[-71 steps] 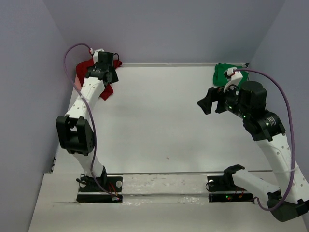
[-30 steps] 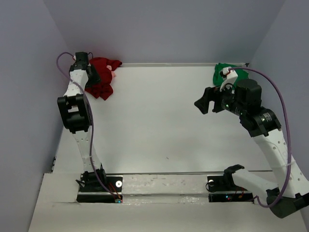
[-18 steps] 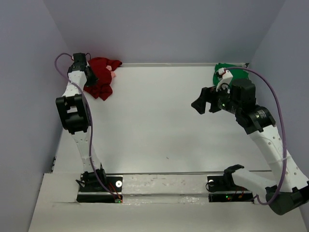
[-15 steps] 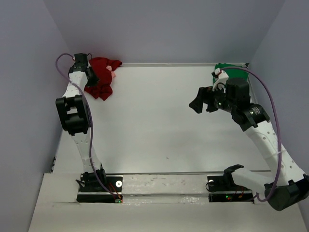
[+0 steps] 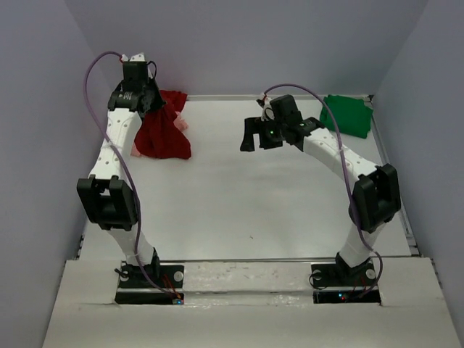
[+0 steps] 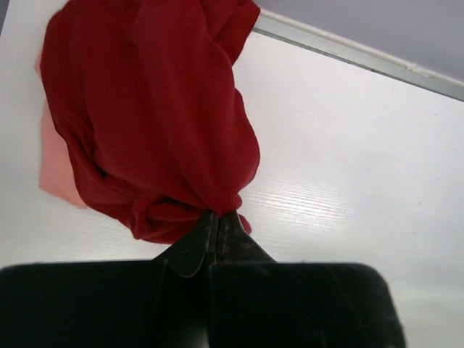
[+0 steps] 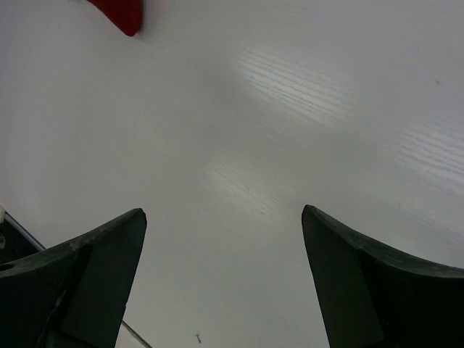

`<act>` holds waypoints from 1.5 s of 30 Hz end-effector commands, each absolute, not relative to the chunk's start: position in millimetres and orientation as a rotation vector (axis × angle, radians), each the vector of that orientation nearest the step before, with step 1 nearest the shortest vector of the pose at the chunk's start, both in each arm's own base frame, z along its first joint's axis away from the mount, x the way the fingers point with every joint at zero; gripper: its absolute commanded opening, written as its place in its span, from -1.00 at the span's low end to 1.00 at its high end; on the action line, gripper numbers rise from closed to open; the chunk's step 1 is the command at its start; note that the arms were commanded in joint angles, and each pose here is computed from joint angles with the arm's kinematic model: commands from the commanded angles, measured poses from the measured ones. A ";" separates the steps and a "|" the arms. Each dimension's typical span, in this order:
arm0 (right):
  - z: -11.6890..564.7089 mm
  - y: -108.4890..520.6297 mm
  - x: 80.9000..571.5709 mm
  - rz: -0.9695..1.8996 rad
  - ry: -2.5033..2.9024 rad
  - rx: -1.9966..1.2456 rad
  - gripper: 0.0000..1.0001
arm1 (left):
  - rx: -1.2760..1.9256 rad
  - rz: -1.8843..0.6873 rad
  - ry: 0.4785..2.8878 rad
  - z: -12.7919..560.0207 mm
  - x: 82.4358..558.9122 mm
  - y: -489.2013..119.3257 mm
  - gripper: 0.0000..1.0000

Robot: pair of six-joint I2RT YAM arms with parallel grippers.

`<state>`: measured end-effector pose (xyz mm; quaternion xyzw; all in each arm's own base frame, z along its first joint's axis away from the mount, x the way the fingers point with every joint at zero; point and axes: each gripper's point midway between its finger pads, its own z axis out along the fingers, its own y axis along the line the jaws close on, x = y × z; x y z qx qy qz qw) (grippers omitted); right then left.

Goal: Fold and stack the t-shirts
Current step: Grab crumpled tshirt from the corner of the board with the left arm, then move the tshirt to the center of the board

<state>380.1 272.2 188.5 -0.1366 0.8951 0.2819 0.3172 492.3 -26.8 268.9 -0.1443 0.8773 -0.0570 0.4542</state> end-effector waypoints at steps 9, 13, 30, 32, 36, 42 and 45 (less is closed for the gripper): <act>209.2 300.0 376.4 0.816 2.285 -0.454 0.85 | -0.433 0.018 1.951 376.2 496.8 21.9 -1.00; 197.2 293.9 362.5 0.796 2.317 -0.457 0.85 | -0.417 0.039 1.860 416.3 501.2 27.2 -1.00; 164.5 317.1 347.1 0.812 2.388 -0.501 0.83 | 0.105 -0.350 1.488 561.1 413.6 -88.0 -1.00; 158.9 322.7 341.1 0.805 2.396 -0.519 0.82 | 0.161 -0.445 1.432 580.8 395.4 -103.4 -1.00; 159.2 325.6 336.4 0.777 2.391 -0.511 0.82 | 0.215 -0.570 1.394 601.6 369.5 -122.3 -1.00; 219.6 294.2 338.3 0.593 2.230 -0.345 0.82 | 0.268 -0.712 1.462 576.0 344.4 -161.8 -1.00; 266.0 275.4 335.6 0.563 2.131 -0.276 0.82 | 0.270 -0.749 1.505 561.7 339.2 -177.6 -1.00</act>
